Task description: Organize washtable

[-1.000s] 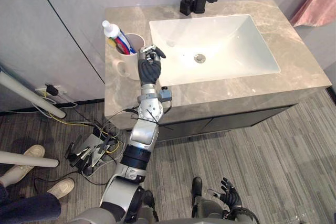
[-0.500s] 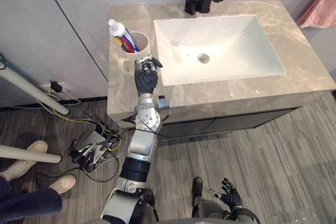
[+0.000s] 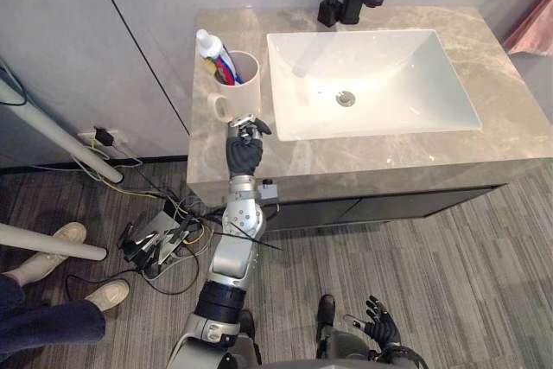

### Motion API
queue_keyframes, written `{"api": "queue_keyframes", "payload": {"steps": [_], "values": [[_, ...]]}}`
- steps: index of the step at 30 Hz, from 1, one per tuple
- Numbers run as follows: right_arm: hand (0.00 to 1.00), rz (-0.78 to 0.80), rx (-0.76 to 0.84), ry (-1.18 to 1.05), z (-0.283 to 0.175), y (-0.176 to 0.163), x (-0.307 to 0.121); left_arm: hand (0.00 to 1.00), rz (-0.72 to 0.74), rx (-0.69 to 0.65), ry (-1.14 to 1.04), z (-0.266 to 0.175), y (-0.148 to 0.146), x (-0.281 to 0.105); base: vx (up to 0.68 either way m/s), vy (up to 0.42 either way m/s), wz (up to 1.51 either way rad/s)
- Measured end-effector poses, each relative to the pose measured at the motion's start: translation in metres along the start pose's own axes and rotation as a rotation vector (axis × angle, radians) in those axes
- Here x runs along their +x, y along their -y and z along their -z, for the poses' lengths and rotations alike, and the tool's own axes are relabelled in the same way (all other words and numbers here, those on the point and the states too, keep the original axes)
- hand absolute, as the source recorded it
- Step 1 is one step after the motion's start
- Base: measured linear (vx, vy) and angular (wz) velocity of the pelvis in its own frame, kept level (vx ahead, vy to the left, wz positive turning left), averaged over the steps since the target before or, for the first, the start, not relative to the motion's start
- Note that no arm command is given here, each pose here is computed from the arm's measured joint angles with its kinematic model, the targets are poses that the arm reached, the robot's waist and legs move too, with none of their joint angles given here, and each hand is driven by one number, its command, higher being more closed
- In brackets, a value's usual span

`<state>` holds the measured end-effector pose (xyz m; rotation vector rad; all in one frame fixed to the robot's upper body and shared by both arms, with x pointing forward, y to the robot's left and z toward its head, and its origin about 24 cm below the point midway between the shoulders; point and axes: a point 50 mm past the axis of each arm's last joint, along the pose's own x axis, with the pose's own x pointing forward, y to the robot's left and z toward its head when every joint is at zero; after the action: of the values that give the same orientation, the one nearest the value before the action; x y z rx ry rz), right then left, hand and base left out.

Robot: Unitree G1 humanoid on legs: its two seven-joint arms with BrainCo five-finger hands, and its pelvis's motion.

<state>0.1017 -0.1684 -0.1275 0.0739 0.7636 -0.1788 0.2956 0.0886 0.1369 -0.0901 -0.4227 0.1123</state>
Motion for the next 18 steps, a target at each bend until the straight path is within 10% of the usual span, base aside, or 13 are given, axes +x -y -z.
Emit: {"api": "queue_keyframes", "payload": {"steps": [18], "values": [[0.00,-0.027,0.000,0.030,-0.007,-0.007,0.000,1.00,-0.135,0.191,0.052,-0.014,-0.030,0.048,-0.01,-0.002,-0.01]]}}
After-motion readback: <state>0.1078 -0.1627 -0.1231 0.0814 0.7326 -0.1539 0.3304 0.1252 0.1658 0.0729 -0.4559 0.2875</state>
